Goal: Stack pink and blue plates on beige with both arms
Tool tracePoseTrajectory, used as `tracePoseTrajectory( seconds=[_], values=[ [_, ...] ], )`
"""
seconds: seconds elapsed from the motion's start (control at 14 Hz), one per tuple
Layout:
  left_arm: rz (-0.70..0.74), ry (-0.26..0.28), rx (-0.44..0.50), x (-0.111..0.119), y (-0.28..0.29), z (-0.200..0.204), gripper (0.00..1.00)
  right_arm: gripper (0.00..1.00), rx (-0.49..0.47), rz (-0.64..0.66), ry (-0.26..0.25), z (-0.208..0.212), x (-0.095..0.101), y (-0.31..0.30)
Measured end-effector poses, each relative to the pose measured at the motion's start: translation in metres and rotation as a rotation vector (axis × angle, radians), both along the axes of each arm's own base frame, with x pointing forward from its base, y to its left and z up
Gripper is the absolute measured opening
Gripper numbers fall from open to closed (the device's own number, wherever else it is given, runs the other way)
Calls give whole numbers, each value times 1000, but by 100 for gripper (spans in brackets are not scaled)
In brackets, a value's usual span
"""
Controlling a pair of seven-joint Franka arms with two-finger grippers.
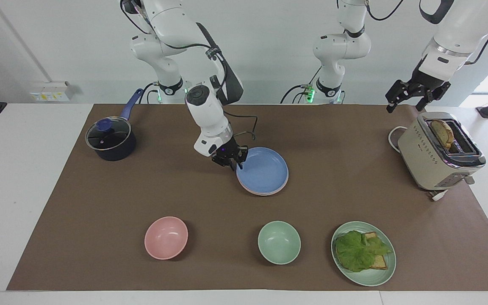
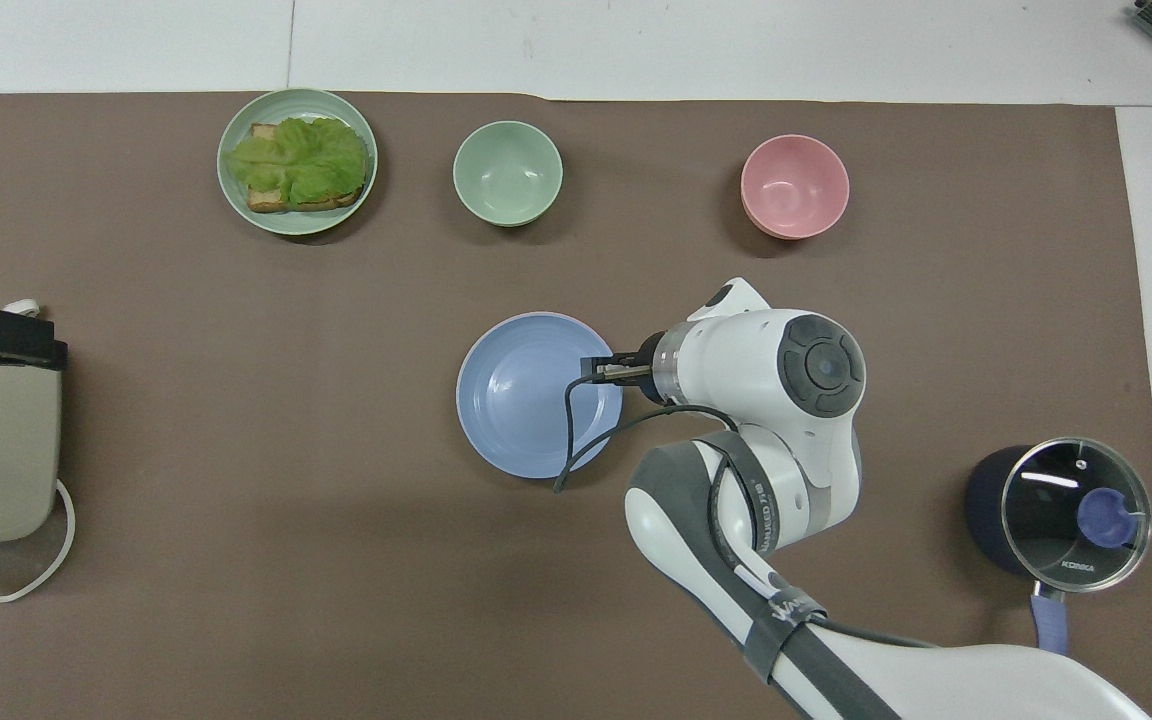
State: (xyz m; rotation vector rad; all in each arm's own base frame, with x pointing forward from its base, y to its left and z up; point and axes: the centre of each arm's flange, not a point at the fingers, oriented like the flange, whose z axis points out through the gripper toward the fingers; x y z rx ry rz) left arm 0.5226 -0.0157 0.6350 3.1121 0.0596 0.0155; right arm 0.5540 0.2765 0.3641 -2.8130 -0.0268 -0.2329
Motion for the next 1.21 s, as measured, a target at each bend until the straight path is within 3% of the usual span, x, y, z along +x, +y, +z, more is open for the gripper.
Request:
tracePoseTrajectory(
  seconds=[0.07,0.14,0.43,0.71,1.0,1.21],
  values=[
    [0,0,0,0,0,0,100,94,8,-36,-12,10,7,-12],
    [0,0,0,0,0,0,100,100,13,-71,-19,22,12,-28],
    [0,0,0,0,0,0,100,100,-18,-179,16,78,21,-122],
    [0,0,0,0,0,0,100,100,-188,-212,56,124,4,-208],
    [0,0,0,0,0,0,100,100,-220,-270,124,185,-16,-254],
    [0,0,0,0,0,0,100,100,-286,-278,134,232,-17,-271]
  ],
)
